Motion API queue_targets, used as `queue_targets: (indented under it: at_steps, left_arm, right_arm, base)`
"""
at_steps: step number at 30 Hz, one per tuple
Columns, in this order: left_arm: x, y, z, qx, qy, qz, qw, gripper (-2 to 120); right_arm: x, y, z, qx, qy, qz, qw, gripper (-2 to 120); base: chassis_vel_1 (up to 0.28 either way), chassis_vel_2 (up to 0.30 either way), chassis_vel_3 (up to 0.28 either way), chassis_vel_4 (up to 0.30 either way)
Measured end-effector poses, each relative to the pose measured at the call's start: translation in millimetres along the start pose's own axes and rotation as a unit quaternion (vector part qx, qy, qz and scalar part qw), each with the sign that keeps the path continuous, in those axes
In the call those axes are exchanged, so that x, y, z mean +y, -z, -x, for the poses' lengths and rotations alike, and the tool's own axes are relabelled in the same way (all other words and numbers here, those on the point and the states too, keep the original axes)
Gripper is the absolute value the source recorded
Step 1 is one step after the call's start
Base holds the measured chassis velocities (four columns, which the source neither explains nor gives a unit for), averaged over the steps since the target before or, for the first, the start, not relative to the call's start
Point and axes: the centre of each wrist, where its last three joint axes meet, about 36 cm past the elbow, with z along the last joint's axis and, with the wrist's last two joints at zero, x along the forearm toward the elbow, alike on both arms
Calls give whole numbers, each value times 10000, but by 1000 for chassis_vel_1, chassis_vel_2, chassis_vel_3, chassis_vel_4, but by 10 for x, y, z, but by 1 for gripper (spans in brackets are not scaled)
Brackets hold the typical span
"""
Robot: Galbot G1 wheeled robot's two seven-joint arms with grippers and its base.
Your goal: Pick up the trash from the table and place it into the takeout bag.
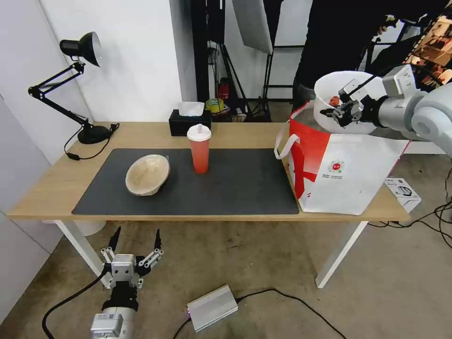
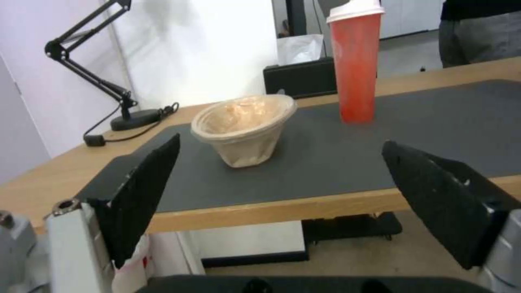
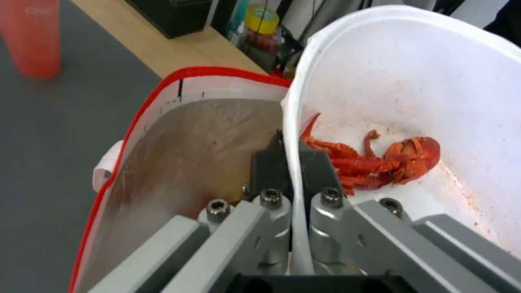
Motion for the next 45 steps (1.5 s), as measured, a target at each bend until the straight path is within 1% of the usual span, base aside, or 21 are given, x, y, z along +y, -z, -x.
queue_targets:
  at_steps: [10,22,31,45]
  left_arm:
    - [-1,20,-7,-15,-3,3,10000,100]
    - [-18,27,-16,-21,-28,4,10000,100]
    - [-17,36,-19,-31,-30,6,10000,100]
    - [-23,30,-6,-41,-32,-1,10000,100]
  right_arm:
    - [41,4,-44,-22,39,-31,10000,0]
    - [103,-127,-106,72,72,-9,9999,0]
    - [136,-168,-126,117,100,-24,9999,0]
    - [143,-156,-138,92,174,-1,9998,0]
  base:
    - [0,0,0,0]
    - [0,0,0,0]
    - [0,0,0,0]
    - [0,0,0,0]
